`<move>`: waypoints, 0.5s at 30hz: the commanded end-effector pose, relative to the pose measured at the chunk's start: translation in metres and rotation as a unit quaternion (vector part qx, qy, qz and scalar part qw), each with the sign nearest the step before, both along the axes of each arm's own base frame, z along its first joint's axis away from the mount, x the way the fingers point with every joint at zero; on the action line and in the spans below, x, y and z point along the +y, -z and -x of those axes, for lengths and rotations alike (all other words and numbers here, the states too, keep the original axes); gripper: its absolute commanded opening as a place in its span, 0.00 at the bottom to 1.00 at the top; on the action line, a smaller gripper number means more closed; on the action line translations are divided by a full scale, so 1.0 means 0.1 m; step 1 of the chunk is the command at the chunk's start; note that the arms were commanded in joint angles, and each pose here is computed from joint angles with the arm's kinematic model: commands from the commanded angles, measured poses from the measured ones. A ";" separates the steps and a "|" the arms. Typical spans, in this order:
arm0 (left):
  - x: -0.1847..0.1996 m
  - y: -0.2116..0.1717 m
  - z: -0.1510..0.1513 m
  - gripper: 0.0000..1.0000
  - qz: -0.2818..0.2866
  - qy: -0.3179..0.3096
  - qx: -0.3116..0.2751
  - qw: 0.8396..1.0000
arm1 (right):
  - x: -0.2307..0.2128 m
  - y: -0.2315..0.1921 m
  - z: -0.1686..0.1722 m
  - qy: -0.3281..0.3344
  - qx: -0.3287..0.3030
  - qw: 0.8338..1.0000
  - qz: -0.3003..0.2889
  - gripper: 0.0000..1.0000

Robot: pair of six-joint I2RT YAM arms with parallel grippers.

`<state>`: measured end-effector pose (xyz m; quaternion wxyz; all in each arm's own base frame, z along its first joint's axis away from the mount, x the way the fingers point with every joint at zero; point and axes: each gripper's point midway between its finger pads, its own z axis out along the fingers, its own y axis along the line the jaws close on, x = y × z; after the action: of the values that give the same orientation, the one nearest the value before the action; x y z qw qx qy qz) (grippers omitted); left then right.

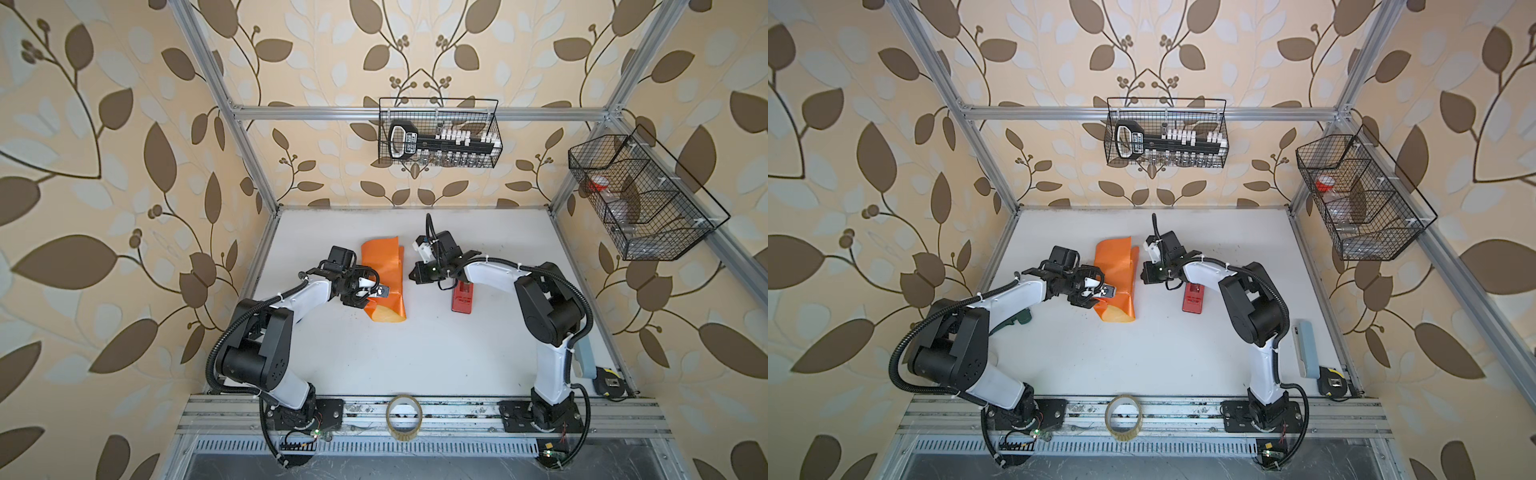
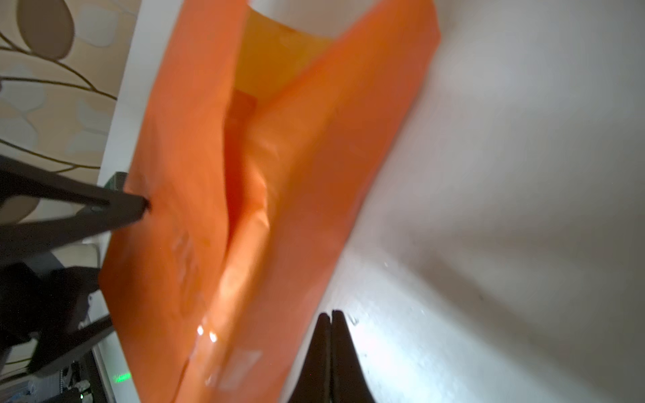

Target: Wrap the gift box in paper

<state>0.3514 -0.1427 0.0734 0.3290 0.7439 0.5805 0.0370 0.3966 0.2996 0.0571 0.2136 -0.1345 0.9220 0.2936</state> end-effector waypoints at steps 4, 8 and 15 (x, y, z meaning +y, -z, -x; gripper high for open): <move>0.09 0.27 0.12 0.78 0.009 -0.060 0.048 0.997 | 0.01 0.10 0.49 -0.020 0.004 1.000 -0.005 0.02; 0.11 0.33 0.16 0.77 0.011 -0.068 0.053 0.996 | 0.07 0.17 0.60 -0.025 0.003 1.000 -0.014 0.02; 0.10 0.35 0.18 0.77 0.011 -0.069 0.058 0.996 | 0.30 0.03 0.51 -0.050 -0.023 0.998 -0.031 0.02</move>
<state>0.3606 -0.1453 0.0721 0.3647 0.7039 0.6080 0.0416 0.3357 0.3114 0.0355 0.1971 -0.1608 0.9169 0.3077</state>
